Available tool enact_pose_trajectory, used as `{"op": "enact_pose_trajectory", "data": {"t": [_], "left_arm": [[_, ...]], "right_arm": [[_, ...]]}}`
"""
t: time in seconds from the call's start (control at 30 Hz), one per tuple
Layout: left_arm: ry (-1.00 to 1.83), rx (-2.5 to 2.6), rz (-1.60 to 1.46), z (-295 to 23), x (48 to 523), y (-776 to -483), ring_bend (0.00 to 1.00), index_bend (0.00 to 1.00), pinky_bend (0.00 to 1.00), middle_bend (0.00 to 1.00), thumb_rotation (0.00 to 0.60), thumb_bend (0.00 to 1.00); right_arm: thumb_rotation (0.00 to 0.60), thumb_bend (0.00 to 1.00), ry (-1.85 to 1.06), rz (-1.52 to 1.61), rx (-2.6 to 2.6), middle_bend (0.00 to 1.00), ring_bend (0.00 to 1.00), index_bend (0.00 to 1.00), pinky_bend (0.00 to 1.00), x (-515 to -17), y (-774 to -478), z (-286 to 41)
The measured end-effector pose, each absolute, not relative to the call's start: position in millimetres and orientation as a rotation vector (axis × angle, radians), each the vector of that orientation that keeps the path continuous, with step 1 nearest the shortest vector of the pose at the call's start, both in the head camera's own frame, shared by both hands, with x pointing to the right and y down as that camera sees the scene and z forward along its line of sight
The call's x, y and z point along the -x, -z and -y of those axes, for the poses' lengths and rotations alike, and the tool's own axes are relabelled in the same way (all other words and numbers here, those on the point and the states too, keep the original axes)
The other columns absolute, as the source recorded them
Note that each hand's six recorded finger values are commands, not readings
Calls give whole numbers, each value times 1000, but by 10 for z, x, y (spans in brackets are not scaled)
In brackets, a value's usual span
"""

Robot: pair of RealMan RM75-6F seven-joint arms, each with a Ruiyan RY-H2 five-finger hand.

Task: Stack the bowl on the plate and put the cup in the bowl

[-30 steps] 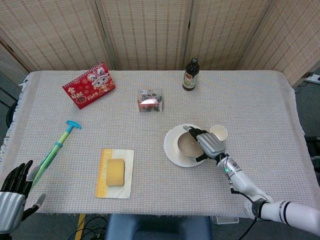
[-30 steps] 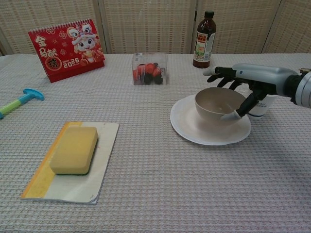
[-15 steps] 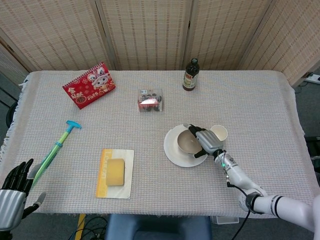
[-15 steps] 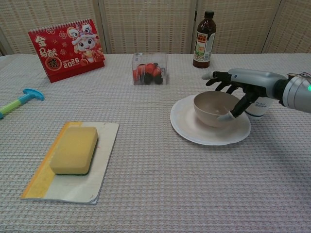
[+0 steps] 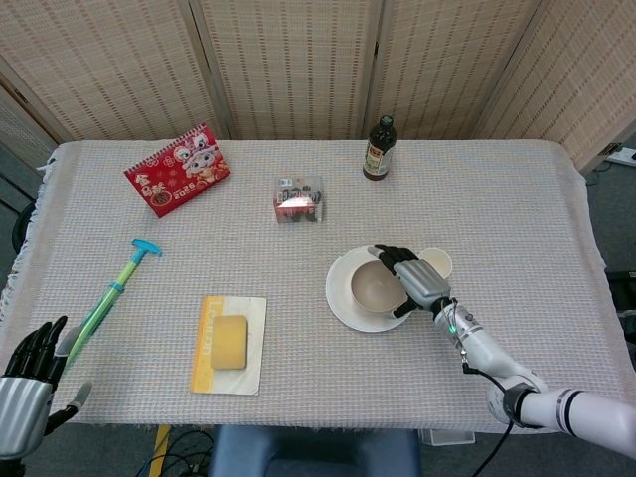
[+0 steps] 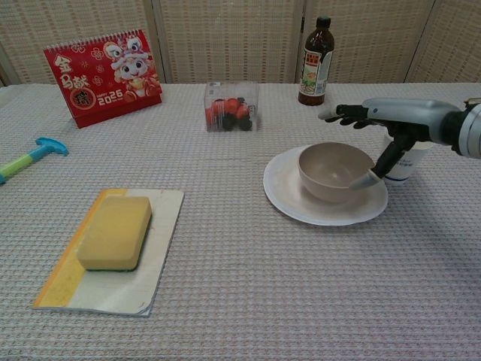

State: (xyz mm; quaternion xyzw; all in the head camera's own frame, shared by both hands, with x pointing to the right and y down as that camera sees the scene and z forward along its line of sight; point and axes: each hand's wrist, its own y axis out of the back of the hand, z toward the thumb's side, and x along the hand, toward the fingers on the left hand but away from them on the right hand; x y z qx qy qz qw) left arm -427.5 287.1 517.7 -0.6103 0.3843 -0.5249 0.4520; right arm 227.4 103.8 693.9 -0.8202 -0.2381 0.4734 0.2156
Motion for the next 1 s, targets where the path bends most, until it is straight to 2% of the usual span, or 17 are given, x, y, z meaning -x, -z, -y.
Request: {"op": "enact_pose_trajectory", "data": {"t": [0.23,0.47,0.77,1.0], "left_arm": [[1302,1507,-937,-2876,4255,-5203,0,0,157,0,600,314],[1309,1506,-928,-2881,4243,-5231,0,0,156,0,600,314],[1319,1513,-903,-2892,4202,-5292,0,0,156,0,600,314],[1323,1510,-899,-2891,4194,-5308,0,0,157,0,600,314]], "right_arm": [[600,63,-1253,705,2264,0,0,0,0,-2356,-6579,-940],[600,63,-1257,771,2187,0,0,0,0,-2626,-6248,-698],[600,63,-1507,672,2070,0,0,0,0,-3149,-6345,-560],[600,63,-1592,587,1989,0,0,0,0,-3311,-6400,-563]]}}
